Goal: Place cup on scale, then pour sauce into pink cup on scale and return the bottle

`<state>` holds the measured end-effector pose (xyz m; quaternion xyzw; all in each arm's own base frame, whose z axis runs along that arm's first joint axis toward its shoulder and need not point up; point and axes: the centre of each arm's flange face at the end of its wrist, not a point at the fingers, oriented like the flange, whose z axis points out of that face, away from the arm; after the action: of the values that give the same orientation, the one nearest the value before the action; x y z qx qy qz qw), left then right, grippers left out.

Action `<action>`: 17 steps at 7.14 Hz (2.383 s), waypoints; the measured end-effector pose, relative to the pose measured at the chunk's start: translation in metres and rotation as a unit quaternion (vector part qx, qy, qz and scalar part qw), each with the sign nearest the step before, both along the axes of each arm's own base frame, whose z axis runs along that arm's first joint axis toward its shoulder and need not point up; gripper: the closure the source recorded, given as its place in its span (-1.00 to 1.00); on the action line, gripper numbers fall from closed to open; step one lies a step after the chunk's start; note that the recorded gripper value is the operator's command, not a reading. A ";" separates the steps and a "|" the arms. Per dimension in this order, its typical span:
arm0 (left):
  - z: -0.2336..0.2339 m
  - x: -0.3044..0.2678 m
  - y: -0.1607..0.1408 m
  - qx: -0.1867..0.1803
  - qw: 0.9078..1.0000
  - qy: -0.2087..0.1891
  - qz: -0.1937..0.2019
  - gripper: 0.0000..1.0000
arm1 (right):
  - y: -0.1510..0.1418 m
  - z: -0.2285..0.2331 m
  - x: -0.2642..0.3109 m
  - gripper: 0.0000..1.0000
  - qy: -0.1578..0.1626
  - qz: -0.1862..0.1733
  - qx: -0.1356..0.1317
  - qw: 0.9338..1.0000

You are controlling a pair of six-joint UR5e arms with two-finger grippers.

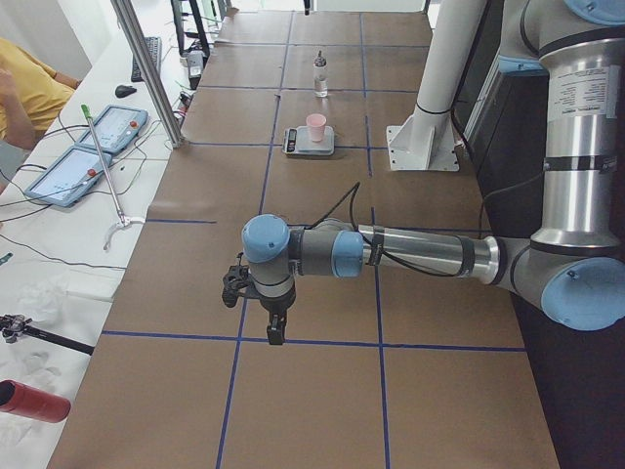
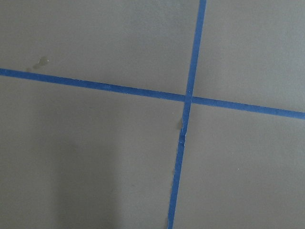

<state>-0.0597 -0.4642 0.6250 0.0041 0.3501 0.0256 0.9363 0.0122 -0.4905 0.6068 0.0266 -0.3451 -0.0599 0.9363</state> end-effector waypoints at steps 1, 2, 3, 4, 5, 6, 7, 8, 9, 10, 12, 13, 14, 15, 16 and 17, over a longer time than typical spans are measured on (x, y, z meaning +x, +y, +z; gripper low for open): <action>0.003 0.000 0.002 -0.001 1.000 -0.003 0.004 -1.00 | 0.000 0.002 0.000 -1.00 0.000 -0.001 0.000 1.000; 0.005 -0.001 0.003 -0.003 1.000 -0.004 0.005 -1.00 | 0.000 0.003 0.000 -1.00 0.000 -0.001 -0.001 1.000; 0.006 0.000 0.004 -0.005 1.000 -0.003 0.005 -1.00 | 0.000 0.003 0.000 -1.00 0.000 -0.002 -0.001 1.000; 0.006 0.000 0.003 -0.005 1.000 -0.002 0.004 -1.00 | 0.000 0.004 0.000 -1.00 0.000 -0.002 -0.002 1.000; 0.005 0.000 0.003 -0.003 1.000 -0.001 0.003 -1.00 | 0.000 0.003 0.000 -1.00 0.000 -0.002 -0.002 1.000; 0.004 0.000 0.002 -0.002 1.000 0.001 0.002 -1.00 | 0.001 0.002 0.000 -1.00 0.000 -0.002 -0.001 1.000; 0.004 0.000 0.002 -0.001 1.000 0.001 0.002 -1.00 | 0.001 0.001 0.000 -1.00 0.000 -0.001 0.000 1.000; 0.003 0.000 0.001 -0.001 1.000 0.001 0.002 -1.00 | 0.003 0.000 0.001 -1.00 0.000 -0.001 0.001 1.000; 0.004 0.001 0.001 -0.001 1.000 0.001 0.002 -1.00 | 0.004 0.000 0.001 -1.00 0.000 -0.001 0.001 1.000; 0.004 0.000 0.001 -0.002 1.000 0.001 0.002 -1.00 | 0.007 0.002 0.001 -1.00 0.000 -0.001 -0.001 1.000; 0.005 0.001 0.000 -0.002 1.000 0.001 0.002 -1.00 | 0.011 0.008 0.002 -1.00 0.001 -0.001 -0.007 1.000; 0.004 0.001 0.000 -0.001 1.000 0.001 0.003 -1.00 | 0.012 0.010 0.002 -1.00 0.000 -0.001 -0.009 1.000; 0.005 0.001 0.000 -0.001 1.000 0.001 0.003 -1.00 | 0.013 0.011 0.002 -1.00 0.000 -0.001 -0.009 1.000; 0.004 0.001 -0.001 -0.001 1.000 0.001 0.003 -1.00 | 0.013 0.011 0.002 -1.00 0.000 -0.001 -0.009 1.000; 0.004 0.001 -0.001 -0.001 1.000 0.001 0.003 -1.00 | 0.013 0.012 0.002 -1.00 0.000 0.000 -0.009 1.000; 0.005 0.001 -0.002 -0.001 1.000 0.001 0.003 -1.00 | 0.013 0.012 0.002 -1.00 0.000 0.000 -0.009 1.000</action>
<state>-0.0588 -0.4660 0.6301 0.0024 0.3510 0.0277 0.9359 0.0142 -0.4771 0.6191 0.0179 -0.3452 -0.0565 0.9366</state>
